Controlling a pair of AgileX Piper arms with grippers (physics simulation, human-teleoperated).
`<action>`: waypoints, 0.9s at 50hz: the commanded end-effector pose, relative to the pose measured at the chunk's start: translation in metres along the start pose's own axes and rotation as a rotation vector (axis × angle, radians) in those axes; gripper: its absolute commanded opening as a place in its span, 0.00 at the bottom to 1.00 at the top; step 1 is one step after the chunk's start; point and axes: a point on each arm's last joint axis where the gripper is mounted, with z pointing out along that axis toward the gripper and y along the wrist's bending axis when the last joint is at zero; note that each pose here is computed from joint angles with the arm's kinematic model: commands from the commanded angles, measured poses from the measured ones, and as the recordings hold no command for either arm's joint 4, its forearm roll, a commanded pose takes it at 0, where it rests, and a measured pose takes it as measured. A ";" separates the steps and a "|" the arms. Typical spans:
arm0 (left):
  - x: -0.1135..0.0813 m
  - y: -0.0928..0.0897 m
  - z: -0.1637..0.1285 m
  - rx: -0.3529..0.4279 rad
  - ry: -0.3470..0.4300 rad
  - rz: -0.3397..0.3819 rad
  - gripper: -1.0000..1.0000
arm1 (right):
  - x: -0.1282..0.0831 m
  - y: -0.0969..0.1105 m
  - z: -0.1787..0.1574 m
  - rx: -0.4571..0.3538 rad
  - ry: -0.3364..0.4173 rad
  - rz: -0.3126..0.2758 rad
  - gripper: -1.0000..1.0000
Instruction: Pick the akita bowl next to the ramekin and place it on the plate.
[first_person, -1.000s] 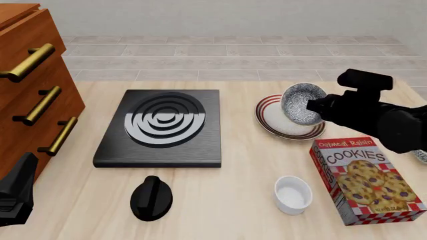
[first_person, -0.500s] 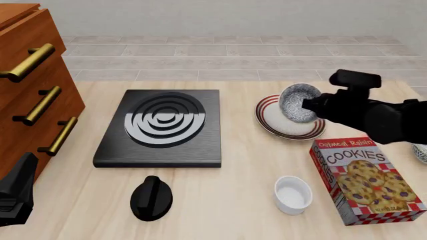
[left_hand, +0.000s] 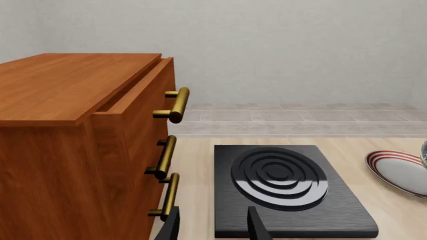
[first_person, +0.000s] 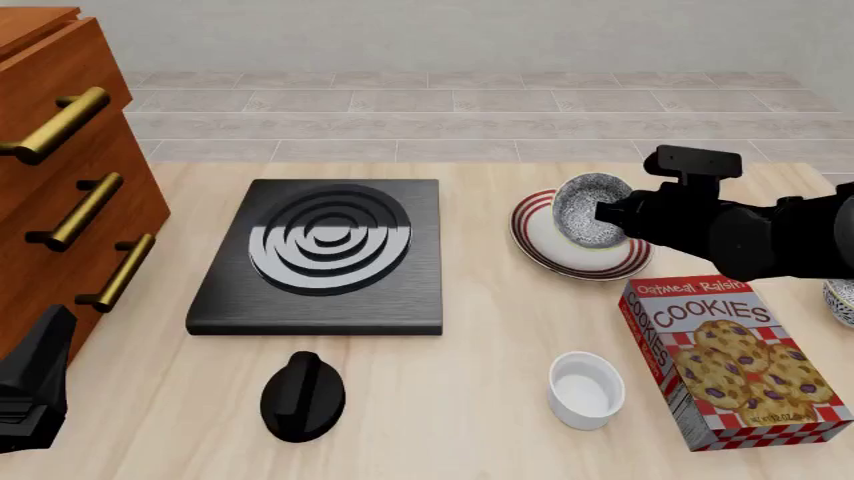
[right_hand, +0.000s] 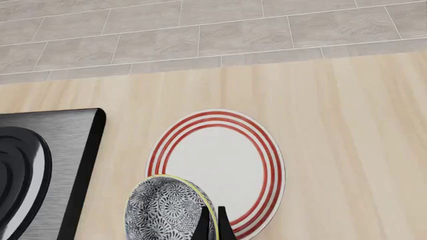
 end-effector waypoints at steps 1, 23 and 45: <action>0.000 0.000 0.000 0.000 0.000 0.000 1.00 | -0.001 -0.003 0.009 0.009 -0.004 0.003 0.00; 0.000 0.000 0.000 0.000 0.000 0.000 1.00 | -0.003 -0.005 0.025 0.015 -0.001 -0.022 0.00; 0.000 0.000 0.000 0.000 0.000 0.000 1.00 | 0.001 -0.014 0.048 0.034 0.015 -0.054 0.00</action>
